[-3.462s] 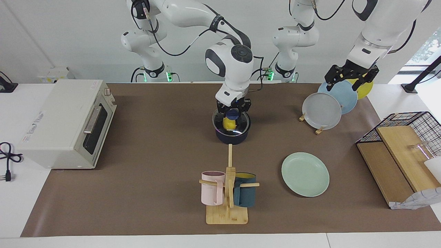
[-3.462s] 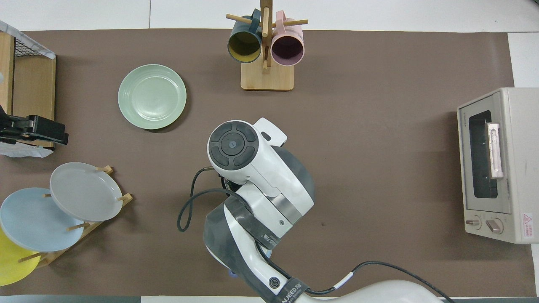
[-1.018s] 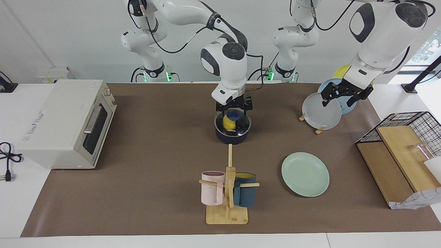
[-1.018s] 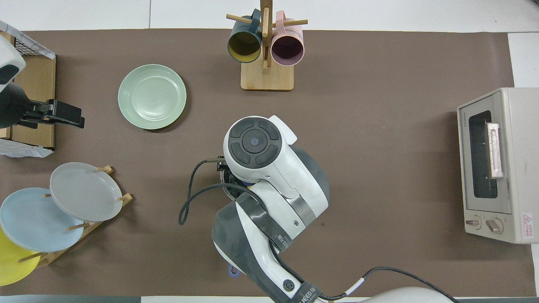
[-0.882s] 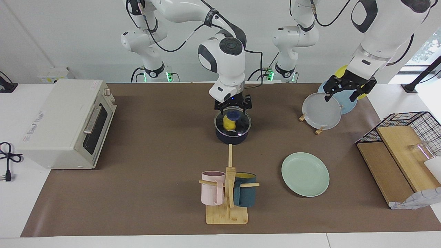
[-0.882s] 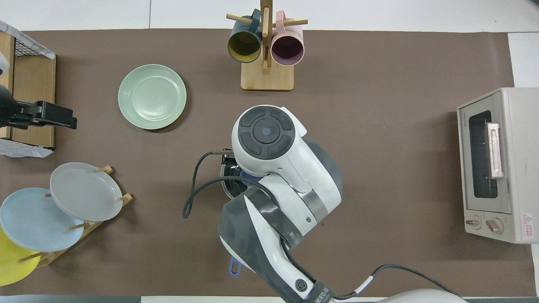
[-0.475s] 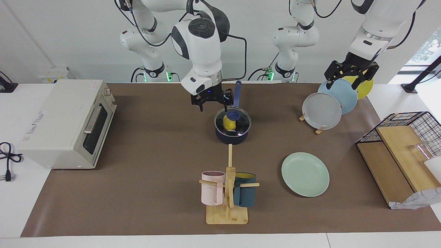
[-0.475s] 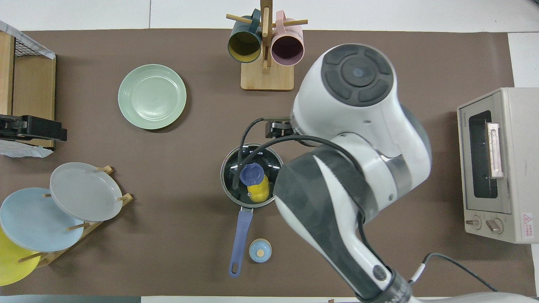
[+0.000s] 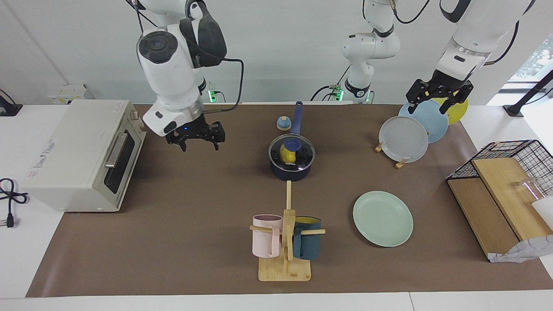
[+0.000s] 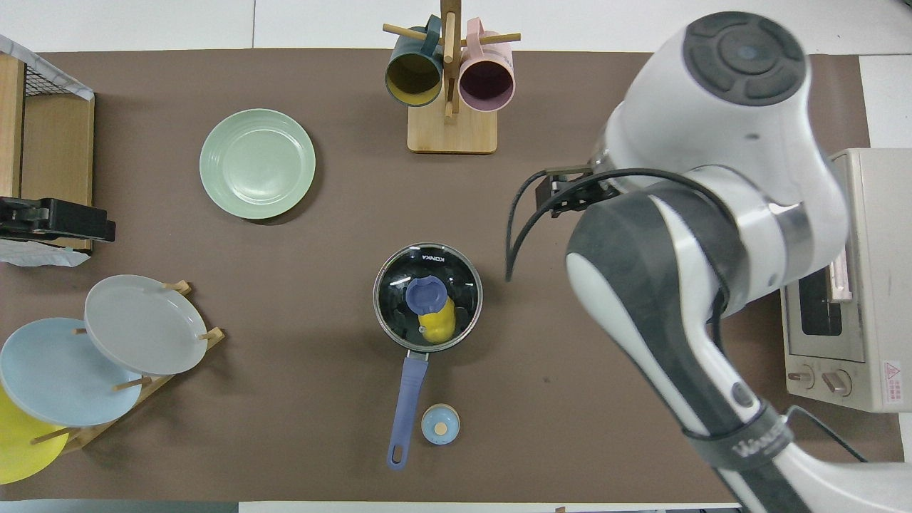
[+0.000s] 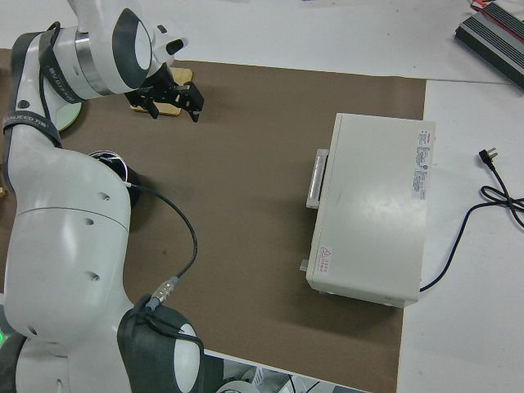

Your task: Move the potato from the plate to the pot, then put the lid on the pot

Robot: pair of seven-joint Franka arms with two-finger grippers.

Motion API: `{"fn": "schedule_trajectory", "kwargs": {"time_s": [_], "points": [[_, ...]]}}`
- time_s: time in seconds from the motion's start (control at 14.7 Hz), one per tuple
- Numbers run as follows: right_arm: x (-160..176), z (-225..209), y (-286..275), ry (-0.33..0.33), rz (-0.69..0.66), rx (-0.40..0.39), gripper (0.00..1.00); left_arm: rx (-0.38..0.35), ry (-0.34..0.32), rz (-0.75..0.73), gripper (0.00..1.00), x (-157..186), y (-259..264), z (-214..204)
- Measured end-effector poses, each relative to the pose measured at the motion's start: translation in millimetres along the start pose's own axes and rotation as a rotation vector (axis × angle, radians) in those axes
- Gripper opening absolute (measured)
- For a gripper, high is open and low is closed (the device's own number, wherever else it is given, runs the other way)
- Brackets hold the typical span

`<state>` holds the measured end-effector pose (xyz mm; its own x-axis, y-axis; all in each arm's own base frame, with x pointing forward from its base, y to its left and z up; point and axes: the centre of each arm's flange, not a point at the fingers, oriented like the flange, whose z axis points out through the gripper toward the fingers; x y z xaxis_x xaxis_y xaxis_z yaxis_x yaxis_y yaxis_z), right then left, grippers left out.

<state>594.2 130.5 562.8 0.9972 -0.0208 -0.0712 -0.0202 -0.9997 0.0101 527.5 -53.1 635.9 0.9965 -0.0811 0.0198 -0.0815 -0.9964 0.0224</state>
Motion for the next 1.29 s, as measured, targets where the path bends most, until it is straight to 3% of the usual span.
{"fn": "schedule_trajectory", "kwargs": {"time_s": [0.41, 1.09, 1.29], "points": [[-33, -39, 64, -0.031, 0.013, -0.069, 1.00, 0.000, 0.008, -0.005, 1.00, 1, -4, -1], [-48, -30, 111, -0.087, -0.030, -0.065, 1.00, 0.000, -0.008, -0.009, 1.00, -1, -6, 0], [-49, -32, 112, -0.055, -0.034, -0.062, 1.00, -0.001, -0.008, -0.013, 1.00, -1, -8, 0]]}}
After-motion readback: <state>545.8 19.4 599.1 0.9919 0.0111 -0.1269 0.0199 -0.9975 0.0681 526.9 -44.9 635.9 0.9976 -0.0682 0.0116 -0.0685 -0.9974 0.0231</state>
